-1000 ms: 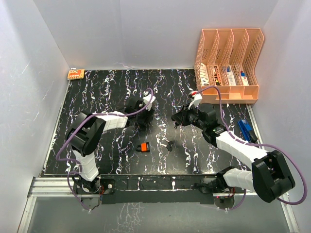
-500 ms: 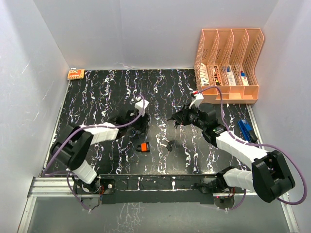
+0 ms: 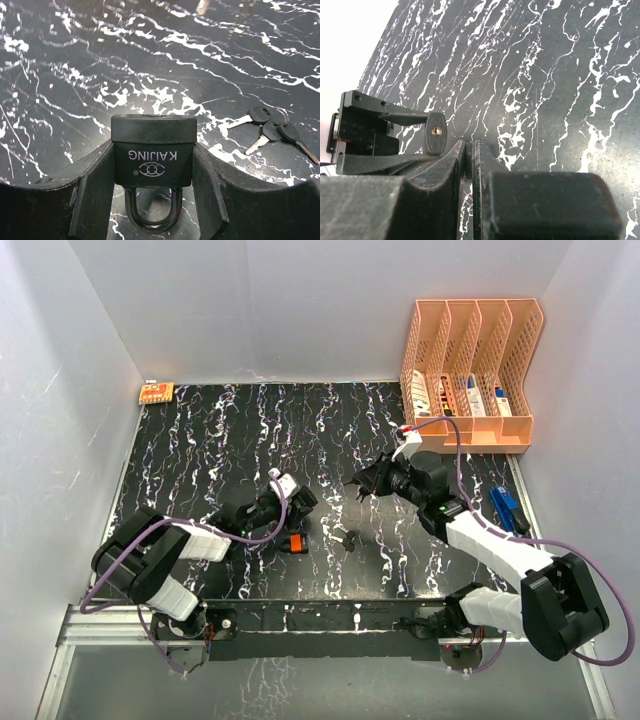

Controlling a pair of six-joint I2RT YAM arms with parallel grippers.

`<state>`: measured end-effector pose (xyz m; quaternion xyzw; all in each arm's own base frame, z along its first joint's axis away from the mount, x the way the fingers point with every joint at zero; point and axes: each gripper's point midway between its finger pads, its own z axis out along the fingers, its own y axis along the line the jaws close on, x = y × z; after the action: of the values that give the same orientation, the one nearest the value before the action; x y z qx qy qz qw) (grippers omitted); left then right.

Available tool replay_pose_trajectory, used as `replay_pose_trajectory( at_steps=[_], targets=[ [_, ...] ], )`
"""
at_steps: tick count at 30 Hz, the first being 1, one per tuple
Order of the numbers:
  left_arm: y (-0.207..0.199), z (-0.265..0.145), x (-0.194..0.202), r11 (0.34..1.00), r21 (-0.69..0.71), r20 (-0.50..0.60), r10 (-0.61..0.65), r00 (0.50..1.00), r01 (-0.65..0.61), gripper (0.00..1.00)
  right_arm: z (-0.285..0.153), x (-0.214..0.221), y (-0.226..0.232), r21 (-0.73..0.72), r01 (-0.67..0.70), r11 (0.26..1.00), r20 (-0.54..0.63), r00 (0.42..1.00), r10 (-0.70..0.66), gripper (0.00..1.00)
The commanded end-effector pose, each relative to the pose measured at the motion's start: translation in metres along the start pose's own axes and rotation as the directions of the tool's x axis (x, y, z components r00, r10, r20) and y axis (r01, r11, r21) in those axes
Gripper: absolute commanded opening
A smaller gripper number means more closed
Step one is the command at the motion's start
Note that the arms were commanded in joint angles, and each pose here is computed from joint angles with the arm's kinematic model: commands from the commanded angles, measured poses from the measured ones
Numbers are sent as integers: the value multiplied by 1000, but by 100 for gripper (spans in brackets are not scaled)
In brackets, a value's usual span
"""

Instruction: Unlock with the key

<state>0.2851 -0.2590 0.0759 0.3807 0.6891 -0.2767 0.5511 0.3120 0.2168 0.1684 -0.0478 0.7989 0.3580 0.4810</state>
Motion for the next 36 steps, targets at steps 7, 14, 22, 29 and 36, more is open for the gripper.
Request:
replay_pose_trajectory(
  at_steps=[7,14,22,29,36],
  targets=[
    [-24,0,-72,945,66,378,274,884,-320,0,-13,-38,29,-94,43,995,138,990,-30,0],
    [-32,0,-79,914,49,463,336,820,-402,0,-21,-33,39,-151,43,988,155,988,-19,0],
    [-37,5,-81,901,61,487,350,801,-430,0,-30,-28,45,-189,68,980,179,983,-34,0],
    [-38,7,-92,886,53,516,370,773,-460,0,-28,-17,53,-225,71,972,149,988,-38,0],
    [-38,7,-104,872,38,542,392,743,-488,0,-23,-2,67,-248,78,966,120,992,-49,0]
  ],
)
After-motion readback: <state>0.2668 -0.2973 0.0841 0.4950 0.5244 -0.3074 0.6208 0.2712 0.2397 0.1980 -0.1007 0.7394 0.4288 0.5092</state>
